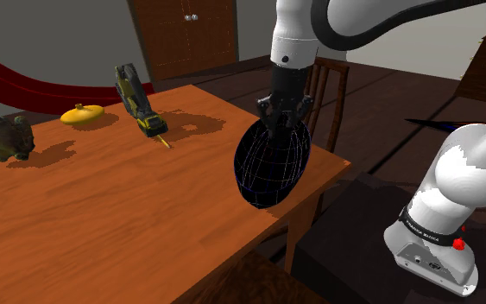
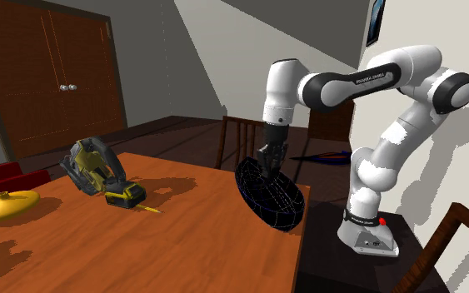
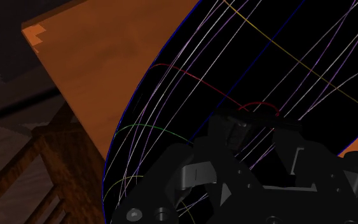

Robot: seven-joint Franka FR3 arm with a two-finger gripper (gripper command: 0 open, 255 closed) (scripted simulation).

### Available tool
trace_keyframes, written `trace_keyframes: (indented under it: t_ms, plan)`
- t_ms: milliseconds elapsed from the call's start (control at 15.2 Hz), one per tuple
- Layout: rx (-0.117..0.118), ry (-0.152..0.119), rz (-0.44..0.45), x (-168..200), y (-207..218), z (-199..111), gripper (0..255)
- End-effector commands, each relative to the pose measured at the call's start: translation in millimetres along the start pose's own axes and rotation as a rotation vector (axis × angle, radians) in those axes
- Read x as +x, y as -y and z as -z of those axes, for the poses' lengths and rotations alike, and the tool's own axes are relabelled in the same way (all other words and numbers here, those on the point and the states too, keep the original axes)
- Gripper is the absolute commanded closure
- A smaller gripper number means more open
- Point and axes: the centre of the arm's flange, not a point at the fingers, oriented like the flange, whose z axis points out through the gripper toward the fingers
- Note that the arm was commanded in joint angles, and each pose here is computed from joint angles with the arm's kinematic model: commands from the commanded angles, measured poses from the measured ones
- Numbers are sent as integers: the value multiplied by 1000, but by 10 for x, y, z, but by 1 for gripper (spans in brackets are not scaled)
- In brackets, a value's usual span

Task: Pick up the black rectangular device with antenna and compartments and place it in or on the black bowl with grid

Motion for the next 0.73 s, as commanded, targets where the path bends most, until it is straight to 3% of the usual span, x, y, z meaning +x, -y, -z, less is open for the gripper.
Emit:
trace_keyframes:
  t_ms: [0, 330, 594, 660]
  plan:
    - [0, 0, 0, 0, 0, 0, 0]
    - [0, 0, 0, 0, 0, 0, 0]
    - [0, 0, 0, 0, 0, 500, 0]
    - [0, 0, 0, 0, 0, 500, 0]
